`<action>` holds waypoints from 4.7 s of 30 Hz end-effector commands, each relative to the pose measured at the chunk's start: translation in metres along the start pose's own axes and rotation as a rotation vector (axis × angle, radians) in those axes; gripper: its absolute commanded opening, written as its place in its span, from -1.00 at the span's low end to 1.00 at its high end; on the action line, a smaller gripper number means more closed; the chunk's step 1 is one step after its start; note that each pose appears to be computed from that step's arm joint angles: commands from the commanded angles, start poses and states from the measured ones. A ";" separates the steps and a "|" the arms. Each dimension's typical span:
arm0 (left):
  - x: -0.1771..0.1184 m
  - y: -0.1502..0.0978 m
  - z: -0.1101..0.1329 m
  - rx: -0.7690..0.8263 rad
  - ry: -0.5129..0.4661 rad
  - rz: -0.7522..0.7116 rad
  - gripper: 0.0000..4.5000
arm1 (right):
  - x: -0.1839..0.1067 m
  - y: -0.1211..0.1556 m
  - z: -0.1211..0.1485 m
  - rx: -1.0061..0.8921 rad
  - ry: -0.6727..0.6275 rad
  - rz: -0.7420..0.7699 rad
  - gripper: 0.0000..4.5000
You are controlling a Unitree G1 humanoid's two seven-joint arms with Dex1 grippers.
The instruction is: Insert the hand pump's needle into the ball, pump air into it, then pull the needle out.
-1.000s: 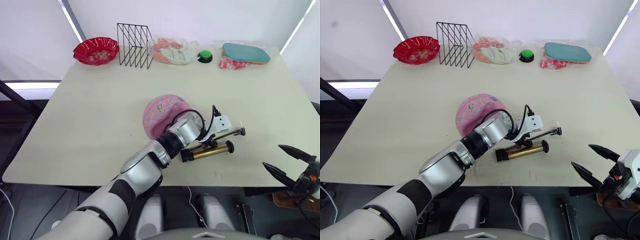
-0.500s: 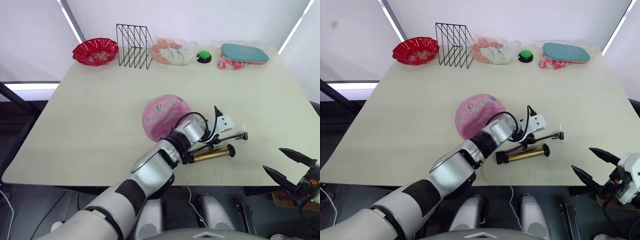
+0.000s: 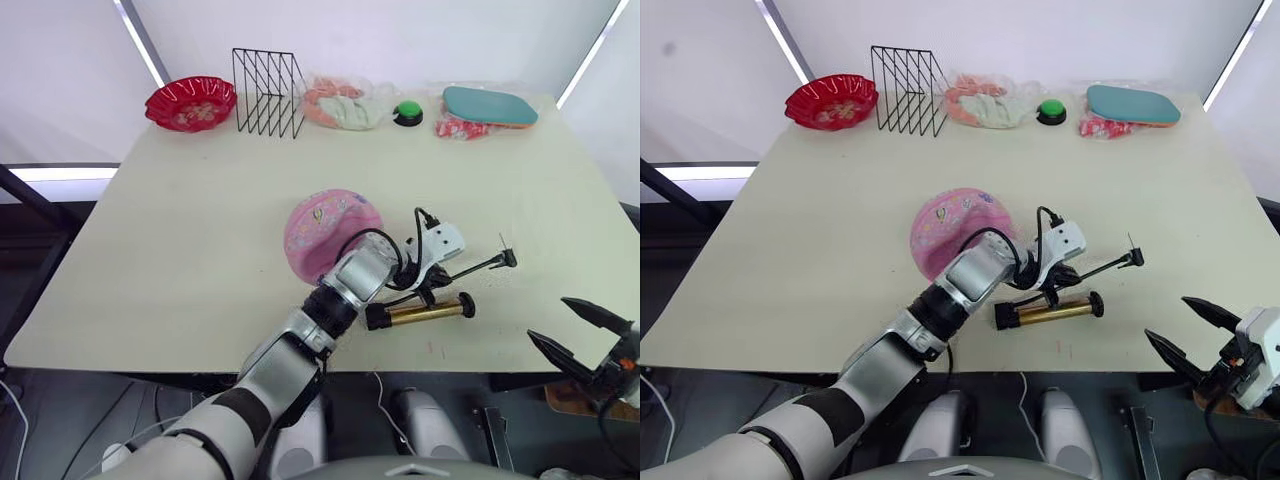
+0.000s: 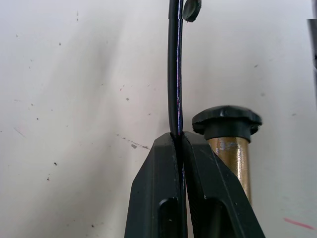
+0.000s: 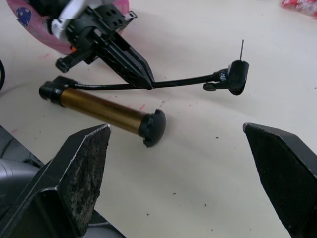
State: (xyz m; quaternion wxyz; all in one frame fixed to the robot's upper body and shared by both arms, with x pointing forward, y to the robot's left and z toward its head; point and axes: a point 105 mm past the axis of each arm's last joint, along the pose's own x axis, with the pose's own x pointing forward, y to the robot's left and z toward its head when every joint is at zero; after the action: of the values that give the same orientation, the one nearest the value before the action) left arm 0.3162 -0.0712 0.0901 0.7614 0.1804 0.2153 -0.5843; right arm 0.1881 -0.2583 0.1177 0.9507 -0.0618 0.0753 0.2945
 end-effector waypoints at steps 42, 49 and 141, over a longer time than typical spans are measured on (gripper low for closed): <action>-0.054 -0.023 0.010 -0.003 -0.399 -0.018 -0.93 | 0.091 0.009 0.085 0.365 -0.237 0.203 1.00; -0.054 -0.023 0.011 -0.001 -0.398 -0.020 -0.93 | 0.096 0.008 0.087 0.365 -0.251 0.210 1.00; -0.240 -0.028 -0.054 -0.149 -0.431 0.171 -0.14 | 0.076 0.042 0.112 -0.083 -0.022 0.192 -0.86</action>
State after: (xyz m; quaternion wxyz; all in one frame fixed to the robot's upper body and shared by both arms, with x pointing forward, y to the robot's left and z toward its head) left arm 0.2332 0.1406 0.1614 0.8477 0.0085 0.0968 -0.5215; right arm 0.2434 -0.1679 0.1999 0.9202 -0.0257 0.0675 0.3848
